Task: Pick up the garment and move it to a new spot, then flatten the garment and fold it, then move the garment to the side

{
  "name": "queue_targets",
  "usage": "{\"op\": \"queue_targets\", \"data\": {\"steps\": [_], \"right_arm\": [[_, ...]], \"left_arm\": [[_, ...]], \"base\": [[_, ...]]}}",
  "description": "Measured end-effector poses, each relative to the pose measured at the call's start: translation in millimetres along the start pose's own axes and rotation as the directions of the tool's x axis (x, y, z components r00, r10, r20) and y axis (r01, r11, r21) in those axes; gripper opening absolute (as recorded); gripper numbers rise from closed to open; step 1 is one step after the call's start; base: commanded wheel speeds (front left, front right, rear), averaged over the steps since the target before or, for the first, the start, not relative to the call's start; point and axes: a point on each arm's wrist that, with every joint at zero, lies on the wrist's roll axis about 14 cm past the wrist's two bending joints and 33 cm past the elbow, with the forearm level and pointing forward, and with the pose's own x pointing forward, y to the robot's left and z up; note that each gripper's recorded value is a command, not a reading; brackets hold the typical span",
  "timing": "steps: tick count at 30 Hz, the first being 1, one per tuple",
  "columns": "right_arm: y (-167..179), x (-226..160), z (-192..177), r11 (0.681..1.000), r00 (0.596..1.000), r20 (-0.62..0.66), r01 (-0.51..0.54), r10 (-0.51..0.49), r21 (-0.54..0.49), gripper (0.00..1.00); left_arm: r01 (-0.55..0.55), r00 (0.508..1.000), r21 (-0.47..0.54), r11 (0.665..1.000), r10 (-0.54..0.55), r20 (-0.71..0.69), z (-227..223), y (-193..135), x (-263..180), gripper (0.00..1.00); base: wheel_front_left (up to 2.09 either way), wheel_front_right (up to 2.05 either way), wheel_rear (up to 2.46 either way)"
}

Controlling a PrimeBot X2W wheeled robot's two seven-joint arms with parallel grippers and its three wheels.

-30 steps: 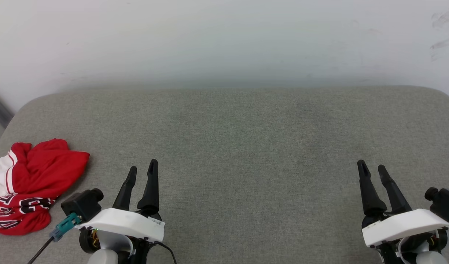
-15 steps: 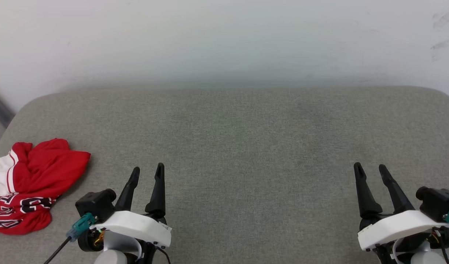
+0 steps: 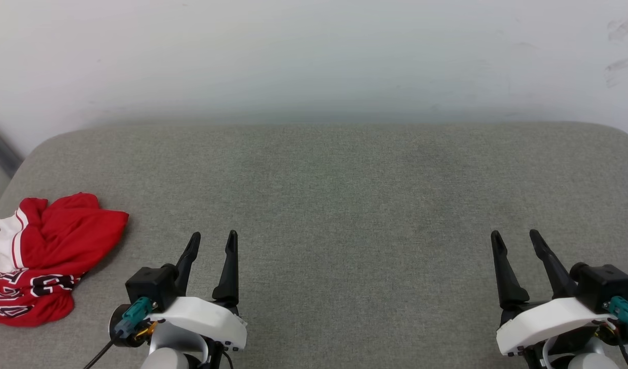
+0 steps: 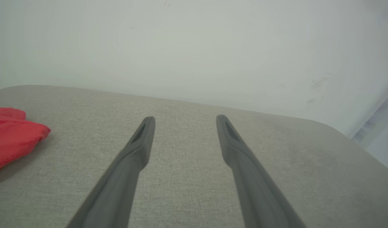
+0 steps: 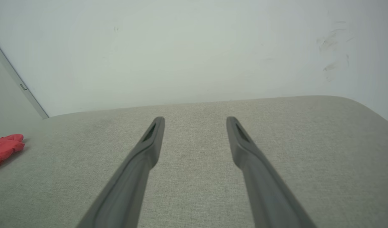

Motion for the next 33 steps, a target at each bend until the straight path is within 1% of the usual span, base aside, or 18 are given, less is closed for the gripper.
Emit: {"op": "queue_targets", "data": {"steps": [8, 17, 24, 33], "right_arm": [[-0.1, -0.2, 0.8, 0.998, 1.0, 0.002, -0.001, 0.001, -0.069, 1.0], [-0.5, -0.3, 1.5, 0.992, 1.0, 0.007, -0.001, 0.002, -0.124, 1.0], [0.4, 0.2, 2.5, 0.987, 1.0, 0.015, -0.004, 0.007, -0.159, 1.0], [-1.2, 0.4, 2.1, 0.984, 1.0, 0.022, -0.001, 0.005, -0.176, 1.0]], "left_arm": [[0.008, 1.0, 0.076, 0.997, -0.008, -0.001, -2.3, -1.9, -0.8, 1.0], [0.015, 1.0, 0.146, 0.989, -0.016, 0.007, -1.8, -3.5, 0.0, 1.0], [0.033, 0.999, 0.194, 0.98, -0.036, 0.011, -2.3, -7.6, -0.9, 1.0], [0.041, 0.999, 0.23, 0.972, -0.045, 0.013, -4.4, -9.4, -1.5, 1.0]], "base": [[0.0, 0.0, 0.0], [0.0, 0.0, 0.0], [0.0, 0.0, 0.0], [0.0, 0.0, 0.0]]}}
